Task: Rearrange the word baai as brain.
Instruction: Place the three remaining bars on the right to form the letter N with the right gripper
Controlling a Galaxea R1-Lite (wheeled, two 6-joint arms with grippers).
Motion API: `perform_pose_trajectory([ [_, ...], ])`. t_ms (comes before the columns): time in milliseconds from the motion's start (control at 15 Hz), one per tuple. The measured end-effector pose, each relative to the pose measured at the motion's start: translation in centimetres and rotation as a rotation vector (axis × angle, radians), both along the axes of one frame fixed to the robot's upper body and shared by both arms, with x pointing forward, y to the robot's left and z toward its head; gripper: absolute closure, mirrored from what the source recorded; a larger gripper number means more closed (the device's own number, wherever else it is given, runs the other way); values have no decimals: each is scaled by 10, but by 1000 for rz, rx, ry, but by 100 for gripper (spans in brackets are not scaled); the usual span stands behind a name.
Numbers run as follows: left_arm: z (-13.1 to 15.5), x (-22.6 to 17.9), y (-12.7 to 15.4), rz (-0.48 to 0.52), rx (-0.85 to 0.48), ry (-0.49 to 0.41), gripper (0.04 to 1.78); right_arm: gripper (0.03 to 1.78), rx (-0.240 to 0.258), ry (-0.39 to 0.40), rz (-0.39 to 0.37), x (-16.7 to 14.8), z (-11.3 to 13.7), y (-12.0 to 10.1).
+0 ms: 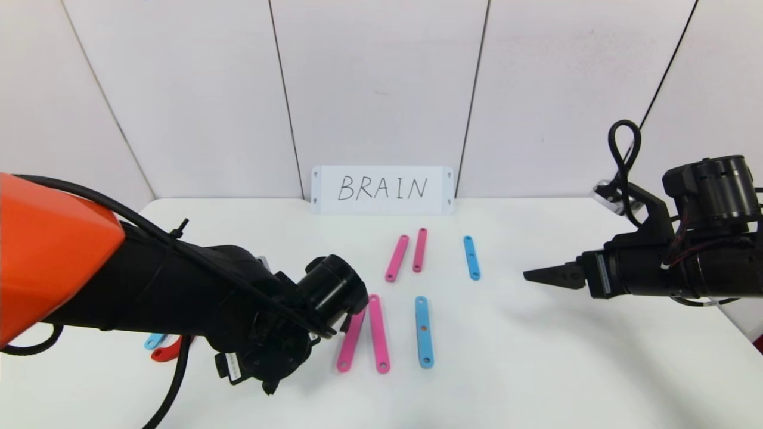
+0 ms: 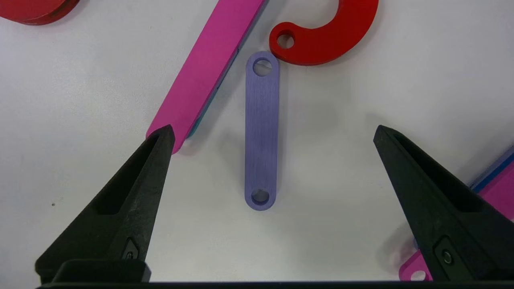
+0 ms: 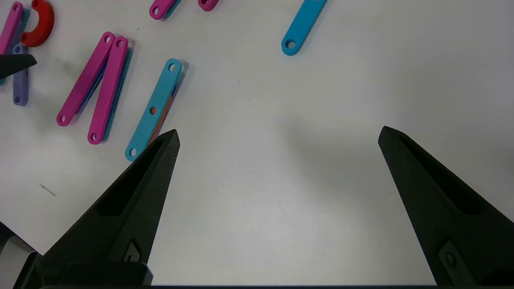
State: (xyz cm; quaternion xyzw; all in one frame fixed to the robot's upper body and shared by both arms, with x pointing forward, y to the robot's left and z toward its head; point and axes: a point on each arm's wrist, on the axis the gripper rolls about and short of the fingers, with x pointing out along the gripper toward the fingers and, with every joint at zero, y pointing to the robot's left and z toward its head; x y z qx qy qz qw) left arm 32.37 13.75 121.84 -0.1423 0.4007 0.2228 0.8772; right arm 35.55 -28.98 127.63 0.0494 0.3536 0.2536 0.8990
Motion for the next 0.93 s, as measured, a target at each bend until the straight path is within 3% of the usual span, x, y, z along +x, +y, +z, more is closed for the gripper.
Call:
perform_pose_trajectory([
  [267, 29, 0, 11, -136, -17, 2, 8, 8, 1, 0, 1, 0, 0, 0],
  [533, 75, 8, 33, -423, -130, 1, 8, 8, 2, -2, 4, -2, 1, 0],
  [733, 107, 18, 57, -647, -224, -82, 8, 8, 3, -3, 4, -2, 1, 0],
  [933, 129, 28, 80, -783, -290, -202, 8, 8, 2, -4, 4, -2, 1, 0],
])
